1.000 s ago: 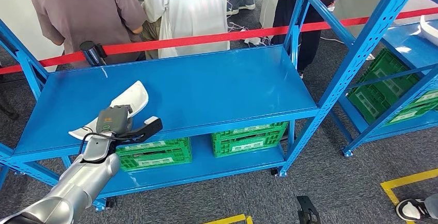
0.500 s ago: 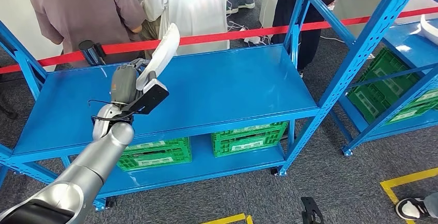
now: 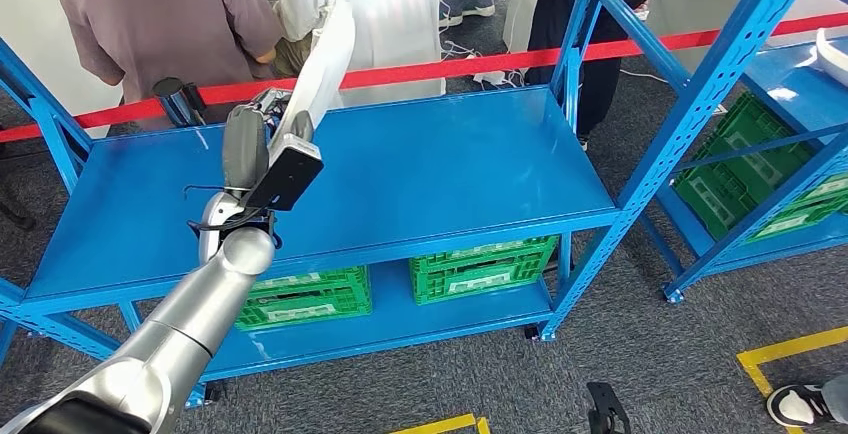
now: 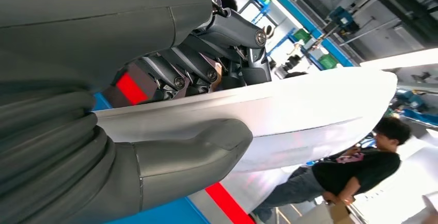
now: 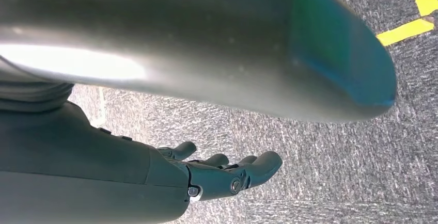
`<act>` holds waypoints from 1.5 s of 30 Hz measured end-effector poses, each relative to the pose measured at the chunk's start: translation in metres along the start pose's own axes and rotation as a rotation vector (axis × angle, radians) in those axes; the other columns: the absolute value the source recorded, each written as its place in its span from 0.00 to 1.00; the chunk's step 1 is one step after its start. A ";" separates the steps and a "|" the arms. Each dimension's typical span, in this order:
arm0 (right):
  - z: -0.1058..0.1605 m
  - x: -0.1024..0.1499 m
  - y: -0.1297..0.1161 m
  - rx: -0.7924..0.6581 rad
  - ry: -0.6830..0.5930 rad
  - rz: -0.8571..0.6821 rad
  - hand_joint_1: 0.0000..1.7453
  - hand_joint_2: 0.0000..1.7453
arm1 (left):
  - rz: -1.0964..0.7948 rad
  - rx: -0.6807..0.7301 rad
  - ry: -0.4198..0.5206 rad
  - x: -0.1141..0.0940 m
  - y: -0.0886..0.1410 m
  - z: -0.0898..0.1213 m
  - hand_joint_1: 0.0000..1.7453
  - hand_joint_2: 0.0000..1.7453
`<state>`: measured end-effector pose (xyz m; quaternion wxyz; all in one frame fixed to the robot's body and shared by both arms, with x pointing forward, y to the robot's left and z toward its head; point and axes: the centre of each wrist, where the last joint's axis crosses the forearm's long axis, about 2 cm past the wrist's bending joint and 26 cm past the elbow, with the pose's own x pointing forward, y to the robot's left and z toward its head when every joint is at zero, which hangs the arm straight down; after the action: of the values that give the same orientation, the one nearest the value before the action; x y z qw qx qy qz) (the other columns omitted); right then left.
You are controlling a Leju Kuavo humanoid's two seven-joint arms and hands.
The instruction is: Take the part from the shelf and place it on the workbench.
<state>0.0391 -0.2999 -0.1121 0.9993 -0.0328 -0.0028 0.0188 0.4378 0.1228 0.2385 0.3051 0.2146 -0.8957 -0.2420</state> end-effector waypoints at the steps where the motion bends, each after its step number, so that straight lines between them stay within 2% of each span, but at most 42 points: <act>1: 0.000 0.000 0.000 0.000 0.000 -0.002 0.00 0.00 | 0.002 0.001 -0.005 0.001 0.000 -0.001 1.00 1.00; 12: 0.000 -0.001 -0.001 -0.003 -0.004 -0.028 0.00 0.00 | 0.189 0.085 -0.026 0.017 0.012 -0.010 1.00 1.00; 18: 0.000 -0.003 -0.001 -0.003 -0.013 -0.039 0.00 0.00 | 0.215 0.133 -0.088 0.029 0.023 -0.013 1.00 1.00; 26: 0.000 -0.003 -0.001 0.000 -0.004 -0.055 0.00 0.00 | 0.256 0.139 -0.119 0.040 0.027 -0.011 1.00 1.00; 39: 0.000 -0.003 0.004 0.006 0.001 -0.058 0.00 0.00 | 0.291 0.148 -0.132 0.045 0.032 -0.008 1.00 1.00; 45: 0.000 -0.004 0.004 0.002 0.004 -0.052 0.00 0.00 | 0.297 0.143 -0.117 0.043 0.030 0.001 1.00 1.00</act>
<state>0.0354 -0.2965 -0.1125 0.9995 -0.0317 -0.0016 -0.0074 0.3992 0.1246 0.2738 0.2688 0.0866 -0.9487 -0.1420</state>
